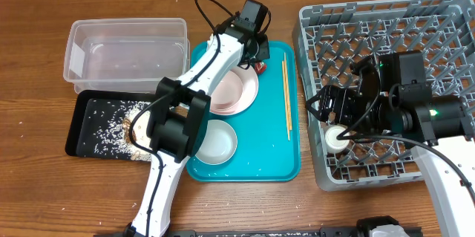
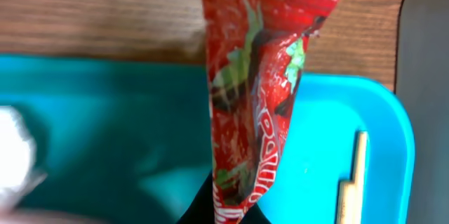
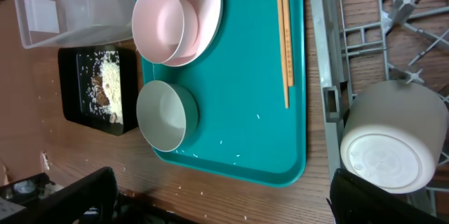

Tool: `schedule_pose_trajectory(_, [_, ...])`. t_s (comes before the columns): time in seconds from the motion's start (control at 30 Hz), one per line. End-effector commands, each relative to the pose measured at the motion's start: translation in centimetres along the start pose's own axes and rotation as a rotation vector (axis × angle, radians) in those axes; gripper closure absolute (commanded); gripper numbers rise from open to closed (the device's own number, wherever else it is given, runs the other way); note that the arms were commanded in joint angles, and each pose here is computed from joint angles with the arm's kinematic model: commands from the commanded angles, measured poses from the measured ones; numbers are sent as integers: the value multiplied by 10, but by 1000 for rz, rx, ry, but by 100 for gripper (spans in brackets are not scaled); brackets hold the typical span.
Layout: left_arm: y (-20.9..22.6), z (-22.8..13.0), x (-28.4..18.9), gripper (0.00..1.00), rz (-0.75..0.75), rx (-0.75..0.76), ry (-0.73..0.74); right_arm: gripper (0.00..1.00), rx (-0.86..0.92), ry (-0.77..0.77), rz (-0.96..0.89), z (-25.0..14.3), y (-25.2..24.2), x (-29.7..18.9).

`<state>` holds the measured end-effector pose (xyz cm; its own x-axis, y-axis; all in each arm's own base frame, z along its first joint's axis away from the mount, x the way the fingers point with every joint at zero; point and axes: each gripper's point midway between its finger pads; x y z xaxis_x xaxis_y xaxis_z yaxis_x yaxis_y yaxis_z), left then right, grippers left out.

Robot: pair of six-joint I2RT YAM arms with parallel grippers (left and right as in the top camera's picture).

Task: Sort waste into correct bins and load items into the dishwasher
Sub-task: 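Drop the red wrapper into the clear plastic bin with the left gripper, then grasp the white tissue with the left gripper and drop it in the bin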

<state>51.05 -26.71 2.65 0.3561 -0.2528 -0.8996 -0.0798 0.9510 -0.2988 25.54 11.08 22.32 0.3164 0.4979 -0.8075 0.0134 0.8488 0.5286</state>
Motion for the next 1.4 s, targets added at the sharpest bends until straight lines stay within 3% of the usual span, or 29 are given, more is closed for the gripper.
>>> schedule_pose_trajectory(0.0, [-8, 51, -86, 96, -39, -47, -141, 1, -29, -13, -1, 2, 2, -4])
schedule_pose_trajectory(0.13, [28, 68, -157, 96, 40, -105, -205, 1, -26, -8, -3, 1, 1, -4])
schedule_pose_trajectory(0.23, [99, 64, -203, 96, 242, -228, -212, 1, -23, -3, -5, -1, 1, -4])
schedule_pose_trajectory(0.4, [175, 46, -222, 93, 382, -370, -106, 1, -39, 15, -11, -5, -1, -4])
schedule_pose_trajectory(0.53, [188, 46, -225, 52, 391, -380, -91, 1, -36, 21, -13, -7, -1, -4])
schedule_pose_trajectory(0.6, [178, 51, -222, 37, 339, -319, -89, 1, -36, 22, -13, -7, -1, -4])
schedule_pose_trajectory(0.7, [131, 65, -211, 11, 155, -60, -98, 1, -36, 21, -13, -7, -1, -4])
schedule_pose_trajectory(0.77, [104, 73, -205, 2, 105, 110, -135, 1, -37, 20, -12, -6, -1, -4])
schedule_pose_trajectory(0.83, [79, 79, -192, 1, 110, 285, -173, 1, -37, 19, -12, -6, -1, -4])
schedule_pose_trajectory(0.93, [66, 76, -161, 0, 159, 404, -165, 1, -37, 19, -12, -6, -1, -4])
schedule_pose_trajectory(1.1, [80, 69, -100, 7, 300, 396, -126, 1, -36, 19, -12, -6, -1, -4])
schedule_pose_trajectory(1.37, [112, 55, -44, 16, 374, 343, -46, 1, -37, 18, -12, -6, -1, -4])
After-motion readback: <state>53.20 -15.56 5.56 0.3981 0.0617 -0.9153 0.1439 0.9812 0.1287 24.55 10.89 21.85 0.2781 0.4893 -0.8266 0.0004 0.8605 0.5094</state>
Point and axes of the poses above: each gripper's point midway between its finger pads, its own x axis out along the fingers, its own y axis along the line the jaws close on, z = x × y, and after that the axes turned 2 degrees about -x, right-handed
